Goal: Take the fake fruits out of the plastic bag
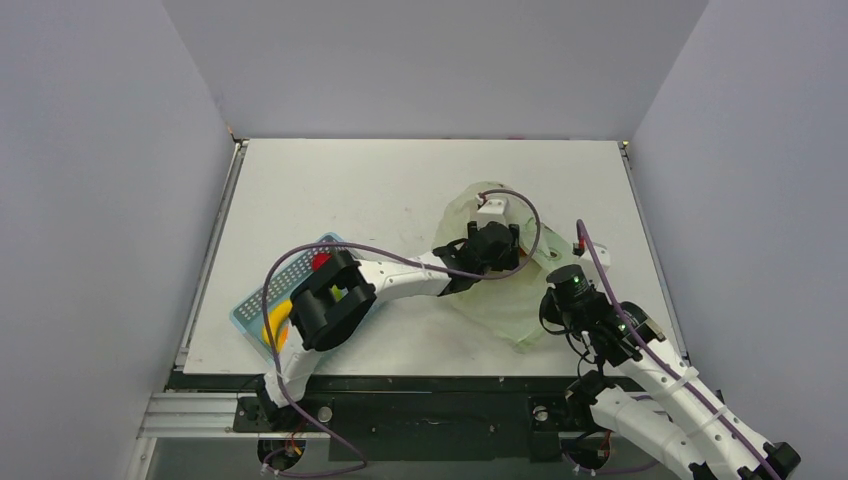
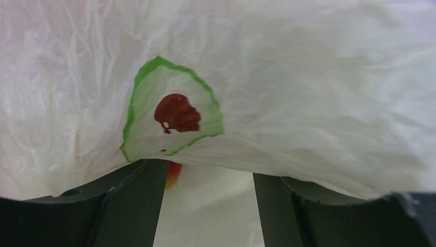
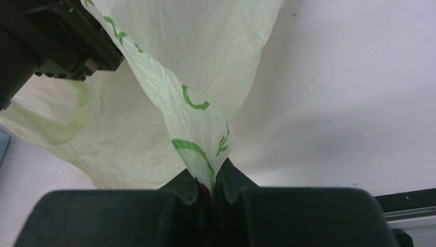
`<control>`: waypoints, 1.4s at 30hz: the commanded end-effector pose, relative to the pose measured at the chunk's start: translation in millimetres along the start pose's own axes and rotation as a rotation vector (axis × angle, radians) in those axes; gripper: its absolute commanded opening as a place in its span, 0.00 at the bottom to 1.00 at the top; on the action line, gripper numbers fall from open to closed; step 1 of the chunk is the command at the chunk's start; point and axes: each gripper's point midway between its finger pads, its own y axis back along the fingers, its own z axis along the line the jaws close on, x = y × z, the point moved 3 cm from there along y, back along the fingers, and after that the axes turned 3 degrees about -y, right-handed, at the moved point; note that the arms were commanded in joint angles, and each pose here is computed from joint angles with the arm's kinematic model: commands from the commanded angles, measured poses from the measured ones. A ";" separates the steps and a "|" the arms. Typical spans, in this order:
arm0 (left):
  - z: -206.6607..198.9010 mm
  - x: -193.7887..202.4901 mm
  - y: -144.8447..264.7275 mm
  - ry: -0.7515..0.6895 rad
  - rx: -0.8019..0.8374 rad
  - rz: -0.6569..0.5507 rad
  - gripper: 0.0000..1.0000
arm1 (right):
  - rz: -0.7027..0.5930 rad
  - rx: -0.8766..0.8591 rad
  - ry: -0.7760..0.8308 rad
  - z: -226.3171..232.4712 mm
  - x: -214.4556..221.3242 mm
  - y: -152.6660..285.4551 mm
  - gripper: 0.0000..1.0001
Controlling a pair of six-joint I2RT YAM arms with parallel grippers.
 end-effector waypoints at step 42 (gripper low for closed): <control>-38.2 -51.6 39.4 0.019 0.369 0.255 0.00 | -0.119 0.095 0.006 1.4 -29.9 -12.9 0.00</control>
